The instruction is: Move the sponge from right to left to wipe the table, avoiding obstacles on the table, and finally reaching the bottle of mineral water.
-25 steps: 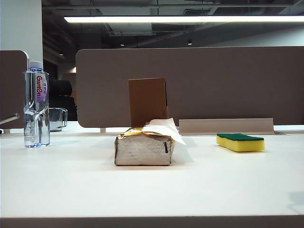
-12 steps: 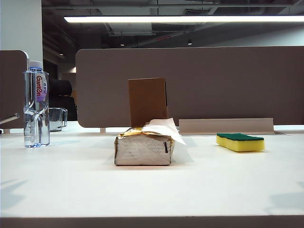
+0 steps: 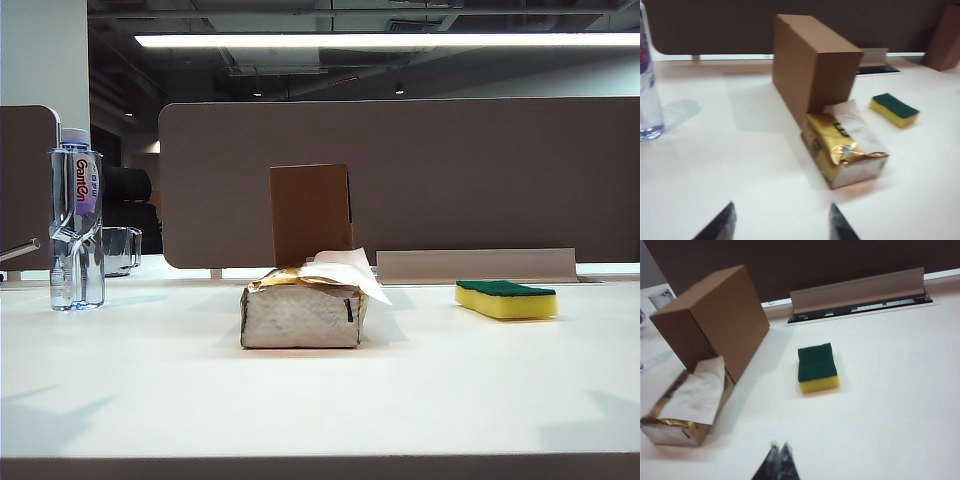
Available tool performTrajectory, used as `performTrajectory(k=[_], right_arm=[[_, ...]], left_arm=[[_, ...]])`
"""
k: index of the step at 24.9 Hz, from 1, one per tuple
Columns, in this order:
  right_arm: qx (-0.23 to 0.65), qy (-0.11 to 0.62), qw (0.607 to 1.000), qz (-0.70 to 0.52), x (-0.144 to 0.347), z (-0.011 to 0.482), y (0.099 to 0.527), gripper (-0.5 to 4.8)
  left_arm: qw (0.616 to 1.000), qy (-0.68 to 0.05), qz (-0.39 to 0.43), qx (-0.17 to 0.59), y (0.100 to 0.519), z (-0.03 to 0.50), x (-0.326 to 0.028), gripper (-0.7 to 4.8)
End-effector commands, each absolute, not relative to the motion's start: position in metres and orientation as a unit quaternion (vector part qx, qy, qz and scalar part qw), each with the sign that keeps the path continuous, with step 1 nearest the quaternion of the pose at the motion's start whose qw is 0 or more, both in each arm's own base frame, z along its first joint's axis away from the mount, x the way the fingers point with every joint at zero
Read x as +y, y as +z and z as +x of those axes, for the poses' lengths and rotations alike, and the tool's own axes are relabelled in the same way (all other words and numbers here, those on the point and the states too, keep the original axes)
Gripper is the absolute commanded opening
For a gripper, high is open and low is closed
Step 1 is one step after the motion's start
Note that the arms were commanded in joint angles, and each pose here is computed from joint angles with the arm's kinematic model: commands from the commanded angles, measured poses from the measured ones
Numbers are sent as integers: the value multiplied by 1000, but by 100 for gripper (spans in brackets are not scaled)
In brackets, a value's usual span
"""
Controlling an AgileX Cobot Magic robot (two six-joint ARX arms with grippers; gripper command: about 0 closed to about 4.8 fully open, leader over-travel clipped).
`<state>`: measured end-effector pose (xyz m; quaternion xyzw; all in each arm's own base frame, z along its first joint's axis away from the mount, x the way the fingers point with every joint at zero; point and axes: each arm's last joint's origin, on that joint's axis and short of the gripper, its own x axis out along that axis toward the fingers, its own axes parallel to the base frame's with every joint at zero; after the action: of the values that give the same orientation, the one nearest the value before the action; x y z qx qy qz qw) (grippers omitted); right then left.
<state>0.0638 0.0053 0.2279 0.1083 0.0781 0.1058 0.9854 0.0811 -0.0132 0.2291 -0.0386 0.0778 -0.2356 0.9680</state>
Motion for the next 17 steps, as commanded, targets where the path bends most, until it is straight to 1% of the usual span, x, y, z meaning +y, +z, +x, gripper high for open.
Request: performTrajectory(k=[1,5,7,8,10,11,12,13,15,17], right_arm=[[60,105,984,127,6,54,247,-5],[37,101,986,124,5,44,265,-5],[39,100,986,125,6,41,271,-4],[46,99,986,126,6,39,274,-4],[81,97,983,131,6,40,282,5],[93,96,982,132,6,41,284,20],[113,93,980,135,6,44,290,70],[124,92,979,136,5,47,294,102],[140,90,976,138,5,53,299,147],[170,87,971,142,5,67,308,181]], left_arm=[[956,-273,-69,81,246,73,-15,229],[952,-291,-69,60,261,66,-16,229],[952,-294,-68,49,269,63,-16,234],[951,-295,-74,47,272,62,-16,251],[946,-305,-97,53,281,59,-17,309],[941,-317,-100,59,284,59,-18,311],[933,-337,-103,68,288,61,-19,311],[930,-345,-105,73,290,63,-19,311],[923,-359,-109,87,294,67,-20,311],[914,-374,-118,107,297,75,-20,311]])
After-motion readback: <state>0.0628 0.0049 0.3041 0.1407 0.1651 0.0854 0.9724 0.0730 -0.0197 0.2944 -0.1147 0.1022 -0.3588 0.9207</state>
